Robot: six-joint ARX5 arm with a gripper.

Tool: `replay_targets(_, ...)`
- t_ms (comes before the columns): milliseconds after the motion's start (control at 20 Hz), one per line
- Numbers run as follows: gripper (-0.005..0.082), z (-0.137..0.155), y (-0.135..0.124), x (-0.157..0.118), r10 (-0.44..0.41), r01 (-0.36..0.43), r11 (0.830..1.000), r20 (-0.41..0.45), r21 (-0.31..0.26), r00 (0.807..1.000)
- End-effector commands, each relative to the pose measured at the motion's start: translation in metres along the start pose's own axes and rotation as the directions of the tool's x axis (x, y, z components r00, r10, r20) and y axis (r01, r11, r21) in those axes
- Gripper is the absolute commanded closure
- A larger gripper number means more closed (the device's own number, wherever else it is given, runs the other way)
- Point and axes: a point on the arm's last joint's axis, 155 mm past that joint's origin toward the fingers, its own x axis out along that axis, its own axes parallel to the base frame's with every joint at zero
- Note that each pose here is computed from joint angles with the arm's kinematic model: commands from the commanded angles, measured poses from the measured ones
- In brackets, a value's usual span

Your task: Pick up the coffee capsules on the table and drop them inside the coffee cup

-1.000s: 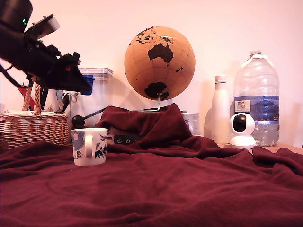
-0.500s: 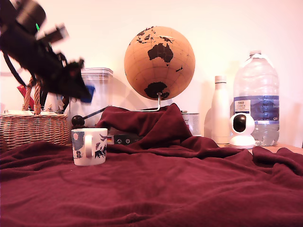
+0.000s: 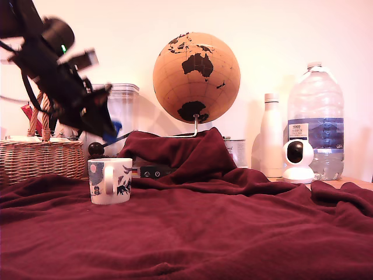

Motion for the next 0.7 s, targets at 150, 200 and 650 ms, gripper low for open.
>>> replay_targets(150,0.0607,-0.0240,0.0009,0.0196,0.004,-0.004,1.000,-0.076,0.000,0.997)
replay_targets(200,0.0607,-0.0240,0.0041,0.0195,0.021,-0.020,1.000,-0.077,0.009,0.997)
replay_targets(650,0.0606,-0.0270,0.0048,0.0191,0.025,-0.025,1.000,-0.089,0.005,0.996)
